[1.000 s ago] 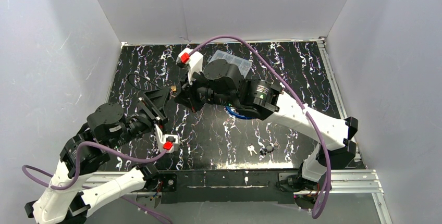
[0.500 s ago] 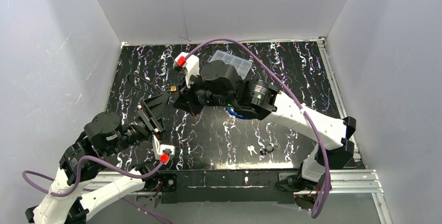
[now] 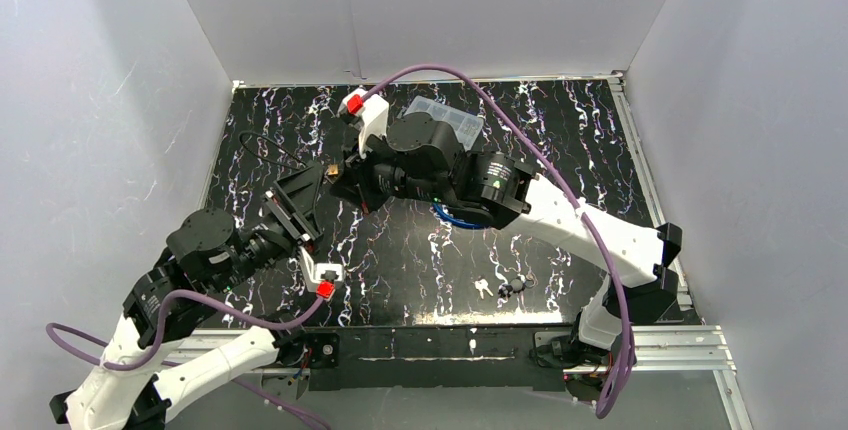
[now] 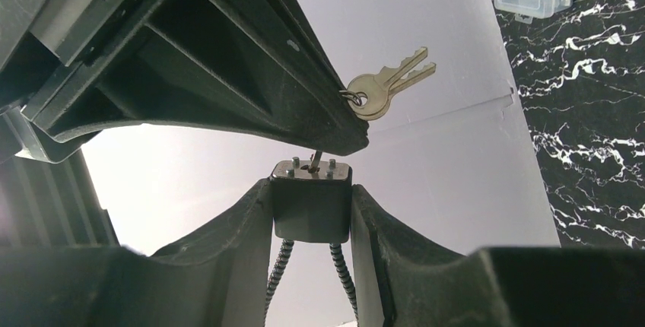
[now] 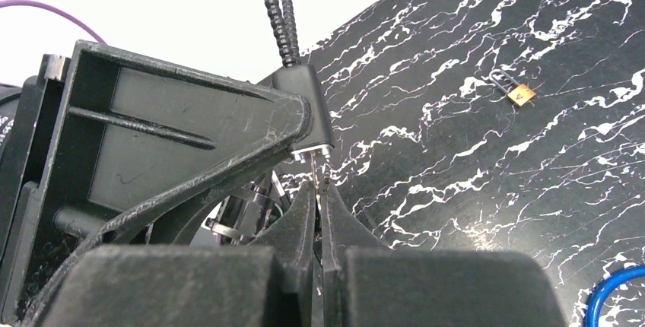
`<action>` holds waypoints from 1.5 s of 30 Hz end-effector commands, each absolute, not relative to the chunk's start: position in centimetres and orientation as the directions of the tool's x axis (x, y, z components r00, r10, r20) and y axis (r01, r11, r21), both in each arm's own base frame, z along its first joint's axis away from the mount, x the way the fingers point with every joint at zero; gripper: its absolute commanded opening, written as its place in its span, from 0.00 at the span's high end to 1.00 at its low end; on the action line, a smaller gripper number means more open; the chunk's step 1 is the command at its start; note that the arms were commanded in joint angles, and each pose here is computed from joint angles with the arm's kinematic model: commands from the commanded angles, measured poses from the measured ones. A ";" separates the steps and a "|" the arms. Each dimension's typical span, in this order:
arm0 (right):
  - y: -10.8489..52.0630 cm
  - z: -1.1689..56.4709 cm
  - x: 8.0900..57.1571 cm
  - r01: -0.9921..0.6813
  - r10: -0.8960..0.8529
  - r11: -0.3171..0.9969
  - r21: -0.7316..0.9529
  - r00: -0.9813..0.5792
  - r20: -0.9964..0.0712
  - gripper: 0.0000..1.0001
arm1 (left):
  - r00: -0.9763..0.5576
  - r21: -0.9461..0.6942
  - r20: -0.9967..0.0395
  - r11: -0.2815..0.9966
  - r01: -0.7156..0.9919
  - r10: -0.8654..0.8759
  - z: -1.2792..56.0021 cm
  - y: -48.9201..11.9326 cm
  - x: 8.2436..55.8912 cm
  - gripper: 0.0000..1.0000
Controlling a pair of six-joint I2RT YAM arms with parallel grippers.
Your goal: Unlock with the key
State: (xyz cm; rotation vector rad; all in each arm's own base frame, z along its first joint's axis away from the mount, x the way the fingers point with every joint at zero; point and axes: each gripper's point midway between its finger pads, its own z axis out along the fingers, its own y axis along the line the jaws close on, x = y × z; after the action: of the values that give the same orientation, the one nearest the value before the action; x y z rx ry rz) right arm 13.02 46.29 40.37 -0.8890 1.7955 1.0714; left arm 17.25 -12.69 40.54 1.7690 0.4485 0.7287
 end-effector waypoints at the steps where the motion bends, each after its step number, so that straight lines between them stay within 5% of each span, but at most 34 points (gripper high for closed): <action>1: 49.0 44.7 12.4 -0.888 0.013 0.299 0.349 -0.362 -0.932 0.99 | 0.786 0.949 0.241 -0.306 -0.069 0.570 40.1 -15.1 17.5 1.00; 33: 48.9 45.2 11.3 -0.904 -0.048 0.227 0.361 -0.381 -0.923 0.99 | 0.800 0.920 0.291 -0.384 -0.083 0.524 38.0 -14.3 16.4 1.00; 45: 48.3 47.9 10.8 -0.934 0.038 0.081 0.347 -0.345 -0.938 0.99 | 0.842 0.910 0.315 -0.390 -0.138 0.437 37.5 -14.8 14.7 1.00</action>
State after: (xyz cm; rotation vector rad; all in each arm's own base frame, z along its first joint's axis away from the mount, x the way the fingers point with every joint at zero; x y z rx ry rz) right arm 12.20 47.37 39.41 -0.9791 1.7924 1.1800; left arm 16.37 -11.66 39.39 1.8075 0.3953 0.7766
